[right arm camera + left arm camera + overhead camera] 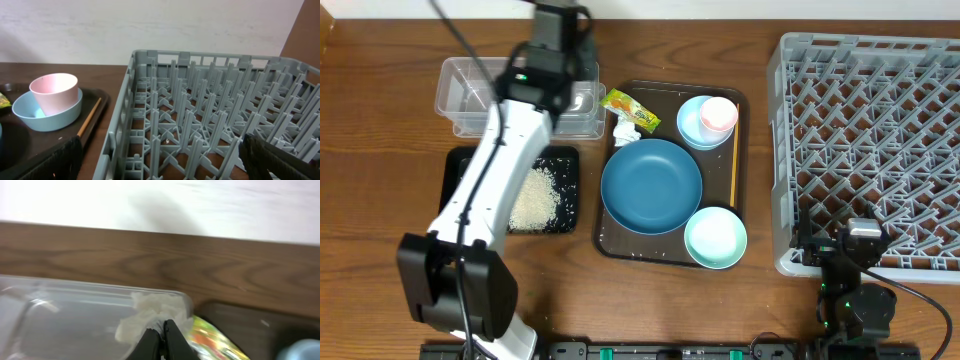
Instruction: Sort waste into correct bins and load items into the dishwasher rack
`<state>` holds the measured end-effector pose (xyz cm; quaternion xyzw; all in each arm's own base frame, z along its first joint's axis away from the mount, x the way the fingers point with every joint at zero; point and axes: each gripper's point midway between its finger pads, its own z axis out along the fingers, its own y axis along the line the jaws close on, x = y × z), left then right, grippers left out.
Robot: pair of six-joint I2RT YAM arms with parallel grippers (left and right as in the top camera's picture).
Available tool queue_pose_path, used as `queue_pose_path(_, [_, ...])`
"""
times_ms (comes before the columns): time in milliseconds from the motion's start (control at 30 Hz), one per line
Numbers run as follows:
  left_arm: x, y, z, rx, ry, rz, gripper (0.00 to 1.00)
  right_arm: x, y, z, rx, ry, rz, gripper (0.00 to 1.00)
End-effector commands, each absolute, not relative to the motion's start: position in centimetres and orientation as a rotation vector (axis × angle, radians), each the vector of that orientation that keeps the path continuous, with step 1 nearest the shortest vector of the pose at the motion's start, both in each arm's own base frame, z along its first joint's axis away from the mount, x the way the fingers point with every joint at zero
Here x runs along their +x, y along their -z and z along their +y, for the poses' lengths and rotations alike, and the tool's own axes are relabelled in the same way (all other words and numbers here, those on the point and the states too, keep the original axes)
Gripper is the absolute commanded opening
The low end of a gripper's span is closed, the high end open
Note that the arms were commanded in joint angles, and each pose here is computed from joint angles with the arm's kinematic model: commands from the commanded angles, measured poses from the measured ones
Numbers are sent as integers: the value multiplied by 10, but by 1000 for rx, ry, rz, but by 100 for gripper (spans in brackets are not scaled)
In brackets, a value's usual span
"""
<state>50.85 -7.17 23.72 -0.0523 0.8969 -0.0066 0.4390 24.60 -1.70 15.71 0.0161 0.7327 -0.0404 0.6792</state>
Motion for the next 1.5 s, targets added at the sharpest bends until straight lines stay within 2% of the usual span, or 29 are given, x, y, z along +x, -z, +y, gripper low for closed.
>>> queue_pose_path(0, [518,-222,-32,-265,-58,2240,7,246,-156,-19,38,105,1650,99])
queue_pose_path(67, [521,-211,-17,-307,-72,2256,23,246,-156,-19,38,105,1650,99])
queue_pose_path(133, [522,-201,-9,-323,-66,2277,45,246,-156,-19,38,105,1650,99])
queue_pose_path(167, [522,-197,-7,-326,-64,2289,53,246,-156,-19,38,105,1650,99])
queue_pose_path(200, [521,-194,-7,-324,-55,2302,55,246,-156,-19,38,105,1650,99])
queue_pose_path(400, [517,-193,-39,-241,117,2343,58,246,-156,-19,38,105,1650,99])
queue_pose_path(633, [494,-198,-126,-11,461,2397,58,246,-156,-19,38,105,1650,99])
queue_pose_path(867, [471,-178,-183,115,407,2452,58,246,-156,-19,38,105,1650,99])
queue_pose_path(1167, [467,-129,-189,-181,284,2545,65,246,-156,-19,38,105,1650,99])
queue_pose_path(1467, [472,-79,-191,-229,247,2619,65,246,-156,-19,38,105,1650,99])
